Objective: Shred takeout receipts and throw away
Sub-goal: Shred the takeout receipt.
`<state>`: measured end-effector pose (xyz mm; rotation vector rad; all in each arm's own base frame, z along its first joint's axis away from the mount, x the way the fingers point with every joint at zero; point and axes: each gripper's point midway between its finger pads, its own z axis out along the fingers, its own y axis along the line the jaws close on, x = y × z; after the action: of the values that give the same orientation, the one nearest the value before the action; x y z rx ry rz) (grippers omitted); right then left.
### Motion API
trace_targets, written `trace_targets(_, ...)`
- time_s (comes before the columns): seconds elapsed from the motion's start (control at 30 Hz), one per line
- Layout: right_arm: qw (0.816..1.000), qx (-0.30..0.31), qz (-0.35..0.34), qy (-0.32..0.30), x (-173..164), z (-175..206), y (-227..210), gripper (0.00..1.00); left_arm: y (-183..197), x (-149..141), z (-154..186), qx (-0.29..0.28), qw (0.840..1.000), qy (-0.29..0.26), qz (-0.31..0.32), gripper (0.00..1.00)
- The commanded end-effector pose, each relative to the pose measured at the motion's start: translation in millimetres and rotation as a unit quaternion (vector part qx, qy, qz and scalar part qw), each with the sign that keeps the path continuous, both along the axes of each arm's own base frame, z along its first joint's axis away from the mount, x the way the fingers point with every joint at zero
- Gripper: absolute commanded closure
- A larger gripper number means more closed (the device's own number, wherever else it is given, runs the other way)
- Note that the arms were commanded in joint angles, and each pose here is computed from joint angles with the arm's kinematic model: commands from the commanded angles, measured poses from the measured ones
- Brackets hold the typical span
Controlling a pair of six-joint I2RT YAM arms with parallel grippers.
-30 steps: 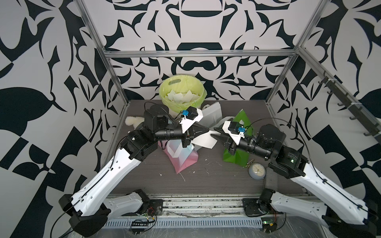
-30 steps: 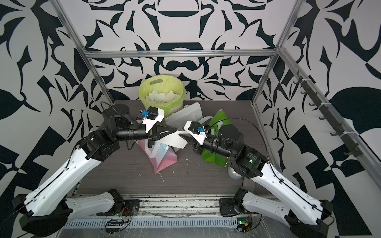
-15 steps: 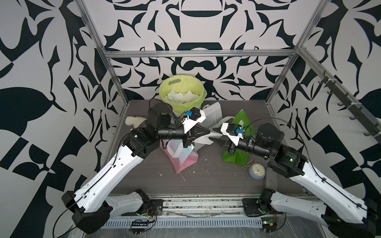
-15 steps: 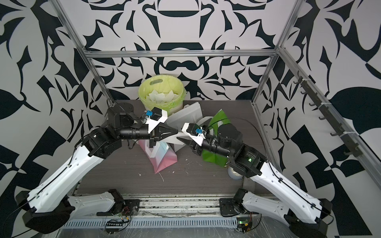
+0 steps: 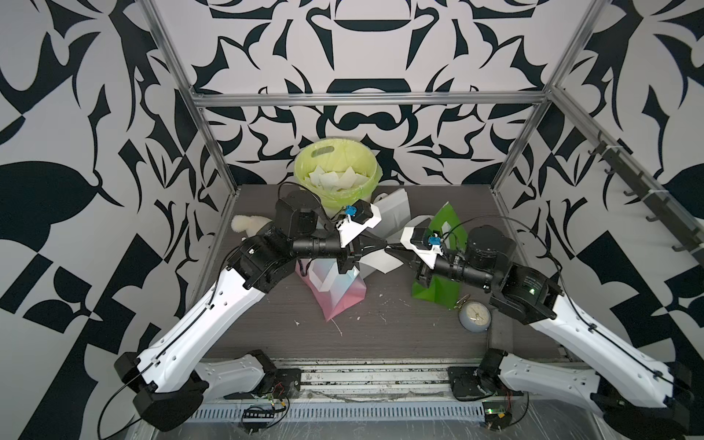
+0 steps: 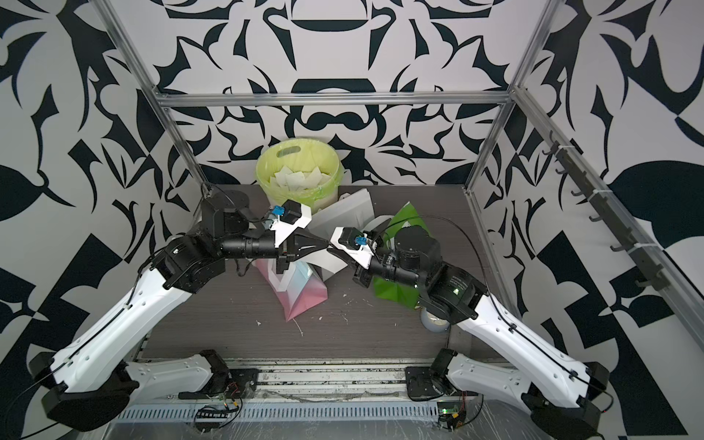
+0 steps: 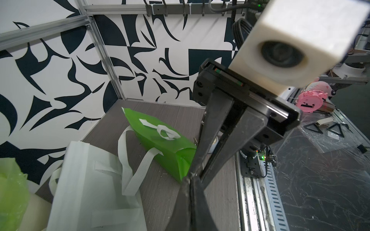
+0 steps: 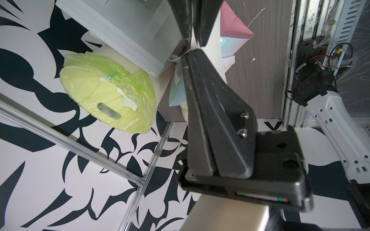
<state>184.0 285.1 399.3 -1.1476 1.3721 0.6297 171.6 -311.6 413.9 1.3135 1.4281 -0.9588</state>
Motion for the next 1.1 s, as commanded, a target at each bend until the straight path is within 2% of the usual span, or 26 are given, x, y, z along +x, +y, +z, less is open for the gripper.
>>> trace_targets(0.0,1.0,0.021,-0.006,-0.017,-1,25,-2,0.91,3,-5,9,-0.004,1.0,-0.012,0.001,1.0)
trace_targets(0.13,0.999,0.022,-0.015,-0.019,2,28,-4,1.0,4,3,13,-0.005,0.999,-0.019,0.026,1.0)
trace_targets(0.23,0.999,0.023,-0.017,-0.024,3,28,-5,1.0,5,17,16,-0.01,0.998,-0.018,0.067,1.0)
trace_targets(0.37,0.998,0.015,-0.031,-0.049,6,25,-9,1.0,1,27,17,-0.019,0.996,0.009,0.088,1.0)
trace_targets(0.53,0.998,0.006,-0.021,-0.061,0,25,-11,1.0,4,56,19,-0.028,0.984,0.043,0.171,1.0)
trace_targets(0.77,0.996,-0.006,0.008,-0.086,-15,18,-8,1.0,-4,56,20,-0.033,0.984,0.07,0.16,1.0)
trace_targets(1.07,0.994,-0.031,0.014,-0.1,-16,1,-1,1.0,-3,57,32,-0.049,0.98,0.09,0.17,1.0)
